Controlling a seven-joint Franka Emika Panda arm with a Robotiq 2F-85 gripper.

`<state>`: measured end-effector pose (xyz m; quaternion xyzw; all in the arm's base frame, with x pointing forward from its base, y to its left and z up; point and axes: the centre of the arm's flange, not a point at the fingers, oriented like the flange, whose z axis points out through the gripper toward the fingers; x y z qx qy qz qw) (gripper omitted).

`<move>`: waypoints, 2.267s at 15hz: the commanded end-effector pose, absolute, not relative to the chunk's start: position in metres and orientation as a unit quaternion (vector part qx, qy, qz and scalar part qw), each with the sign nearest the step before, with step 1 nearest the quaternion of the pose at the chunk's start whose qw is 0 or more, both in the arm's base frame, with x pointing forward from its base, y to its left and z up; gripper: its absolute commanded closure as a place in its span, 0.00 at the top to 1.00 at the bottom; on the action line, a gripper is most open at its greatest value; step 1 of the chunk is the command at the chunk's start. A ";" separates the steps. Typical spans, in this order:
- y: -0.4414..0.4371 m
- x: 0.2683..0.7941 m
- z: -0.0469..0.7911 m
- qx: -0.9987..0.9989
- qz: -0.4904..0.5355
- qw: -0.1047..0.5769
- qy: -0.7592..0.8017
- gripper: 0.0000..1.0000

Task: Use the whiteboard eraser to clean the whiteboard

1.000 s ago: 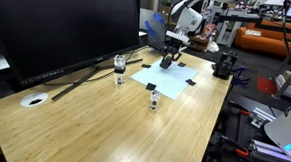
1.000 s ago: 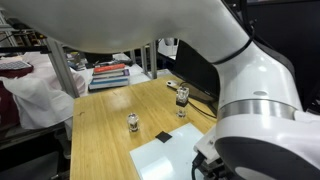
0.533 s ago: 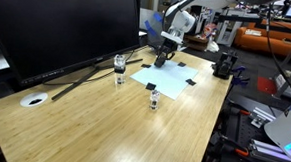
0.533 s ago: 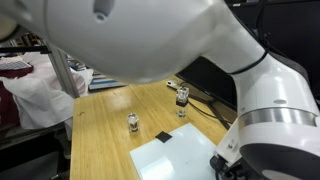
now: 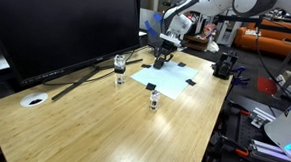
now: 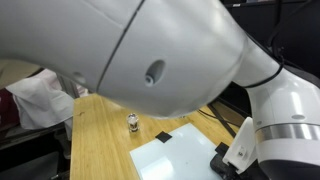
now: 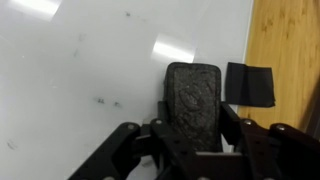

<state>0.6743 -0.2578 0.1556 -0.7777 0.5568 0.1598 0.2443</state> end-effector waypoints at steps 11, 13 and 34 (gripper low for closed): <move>-0.258 0.625 0.122 -0.741 0.345 0.196 0.542 0.27; -0.256 0.627 0.124 -0.747 0.337 0.199 0.537 0.27; -0.217 0.675 0.144 -0.835 0.263 0.198 0.442 0.27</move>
